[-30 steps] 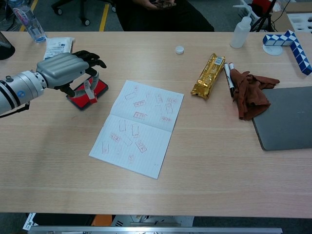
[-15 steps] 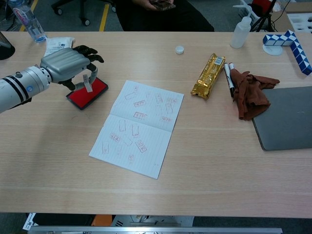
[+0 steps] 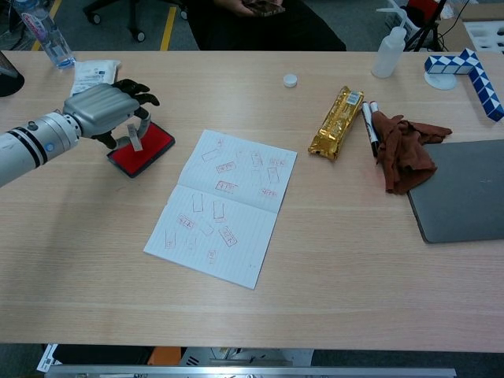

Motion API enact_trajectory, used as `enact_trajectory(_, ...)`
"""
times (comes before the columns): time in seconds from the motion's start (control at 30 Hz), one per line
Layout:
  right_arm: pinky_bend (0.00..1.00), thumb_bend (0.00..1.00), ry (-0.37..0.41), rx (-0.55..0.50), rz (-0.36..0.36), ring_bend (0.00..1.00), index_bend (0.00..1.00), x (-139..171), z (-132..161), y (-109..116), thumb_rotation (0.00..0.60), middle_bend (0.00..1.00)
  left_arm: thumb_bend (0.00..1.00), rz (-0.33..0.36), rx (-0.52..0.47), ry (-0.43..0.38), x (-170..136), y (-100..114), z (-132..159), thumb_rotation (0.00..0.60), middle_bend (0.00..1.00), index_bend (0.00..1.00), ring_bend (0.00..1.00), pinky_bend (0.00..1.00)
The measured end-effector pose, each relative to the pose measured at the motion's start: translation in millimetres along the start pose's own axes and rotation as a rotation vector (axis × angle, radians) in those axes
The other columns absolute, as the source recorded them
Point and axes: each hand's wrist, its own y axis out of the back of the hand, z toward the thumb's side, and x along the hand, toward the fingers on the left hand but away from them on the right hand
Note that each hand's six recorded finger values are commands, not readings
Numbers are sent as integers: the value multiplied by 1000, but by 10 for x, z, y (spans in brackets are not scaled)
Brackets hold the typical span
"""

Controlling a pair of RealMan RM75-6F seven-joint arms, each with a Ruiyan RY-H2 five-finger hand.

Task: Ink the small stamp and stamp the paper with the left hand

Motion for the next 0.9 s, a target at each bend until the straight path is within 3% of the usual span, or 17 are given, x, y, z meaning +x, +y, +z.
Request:
enact_trajectory(0.57,324,155,-8,4,-4,300,313,29,-10,16,600,362,431,-19,-29,16,27,-114,-39,600,132,642,0,6)
enact_trajectory(0.9,324,155,1,-7,2,300,312,0,-13,-23,600,362,431,22,-44,-19,-56,54,32,600,134,642,0,6)
